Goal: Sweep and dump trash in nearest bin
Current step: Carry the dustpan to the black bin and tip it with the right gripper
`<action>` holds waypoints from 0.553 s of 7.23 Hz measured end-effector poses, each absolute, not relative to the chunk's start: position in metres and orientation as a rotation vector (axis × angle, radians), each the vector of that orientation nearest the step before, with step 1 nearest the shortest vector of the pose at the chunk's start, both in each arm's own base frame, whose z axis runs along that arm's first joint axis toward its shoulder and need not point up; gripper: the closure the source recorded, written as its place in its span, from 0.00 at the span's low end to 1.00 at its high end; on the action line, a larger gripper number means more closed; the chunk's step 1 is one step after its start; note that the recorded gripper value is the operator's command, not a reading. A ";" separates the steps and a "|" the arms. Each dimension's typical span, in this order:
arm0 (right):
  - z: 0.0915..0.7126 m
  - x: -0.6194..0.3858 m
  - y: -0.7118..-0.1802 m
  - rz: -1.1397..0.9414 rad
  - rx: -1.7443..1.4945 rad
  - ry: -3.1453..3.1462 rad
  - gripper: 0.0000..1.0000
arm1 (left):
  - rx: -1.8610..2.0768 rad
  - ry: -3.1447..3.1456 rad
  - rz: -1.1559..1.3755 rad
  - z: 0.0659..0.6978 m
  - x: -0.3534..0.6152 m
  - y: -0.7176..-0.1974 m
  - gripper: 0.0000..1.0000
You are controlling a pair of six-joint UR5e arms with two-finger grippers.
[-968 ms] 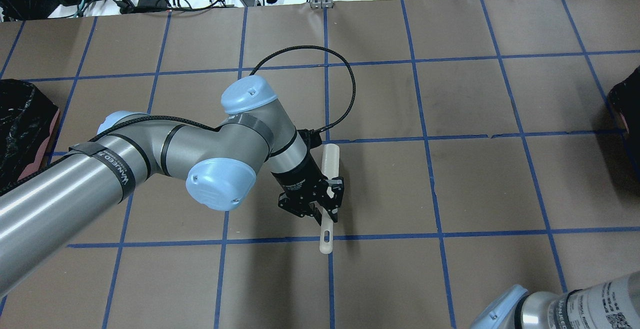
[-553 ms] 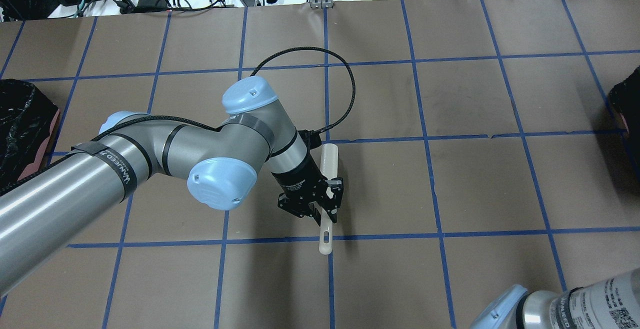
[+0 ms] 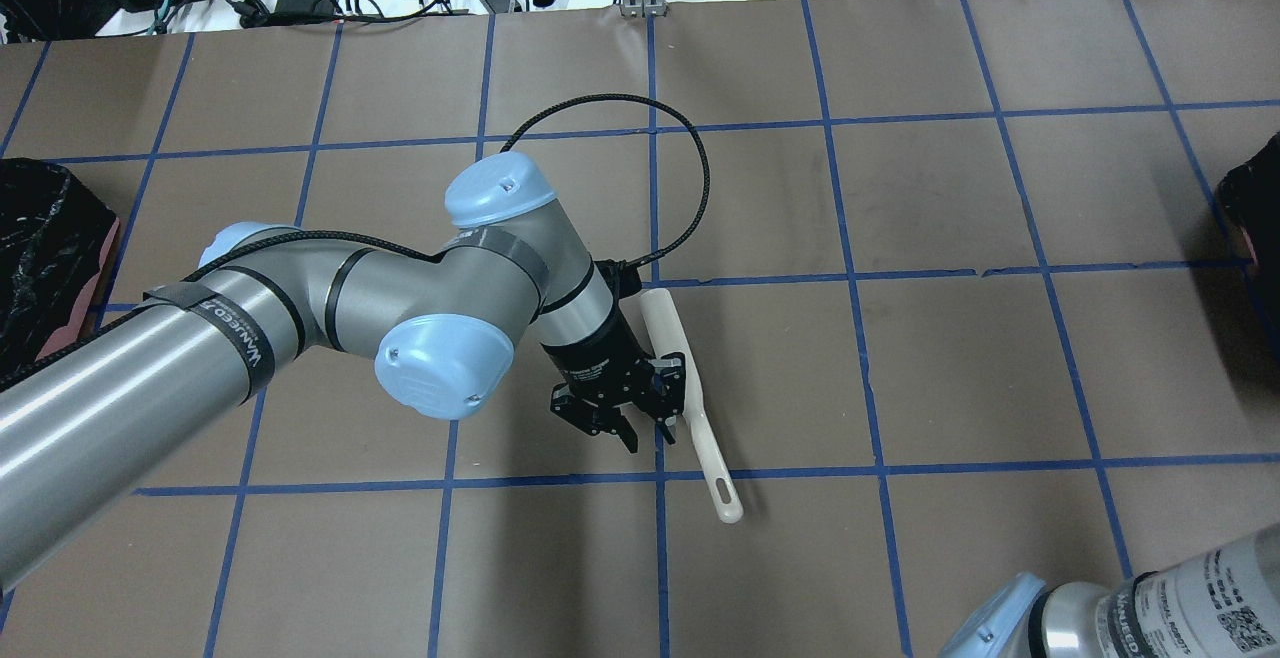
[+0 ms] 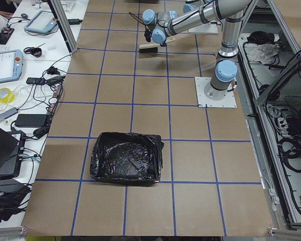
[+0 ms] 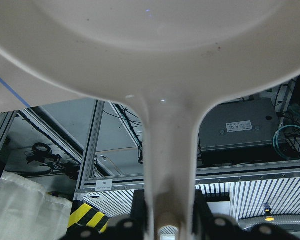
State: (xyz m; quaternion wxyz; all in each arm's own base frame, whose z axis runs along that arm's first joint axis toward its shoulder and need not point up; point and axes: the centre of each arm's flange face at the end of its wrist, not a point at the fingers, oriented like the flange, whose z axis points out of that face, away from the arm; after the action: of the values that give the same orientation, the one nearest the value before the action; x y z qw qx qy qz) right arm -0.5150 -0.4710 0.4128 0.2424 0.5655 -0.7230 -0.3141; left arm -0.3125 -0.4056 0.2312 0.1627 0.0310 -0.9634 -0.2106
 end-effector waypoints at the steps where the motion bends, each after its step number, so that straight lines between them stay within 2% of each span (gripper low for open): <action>1: 0.408 -0.519 -0.473 -0.878 1.561 -1.951 1.00 | 0.081 -2.749 -0.600 0.231 -0.313 -0.406 0.52; 4: 0.407 -0.521 -0.477 -0.936 1.649 -1.813 1.00 | 0.148 -2.752 -0.596 0.236 -0.318 -0.411 0.55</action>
State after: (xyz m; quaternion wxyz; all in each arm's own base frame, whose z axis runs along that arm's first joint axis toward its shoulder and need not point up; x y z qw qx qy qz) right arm -0.5213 -0.4774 0.4065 0.2559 0.6076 -0.6681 -0.3449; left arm -0.3176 -0.4111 0.2358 0.1604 0.0520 -0.9633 -0.2087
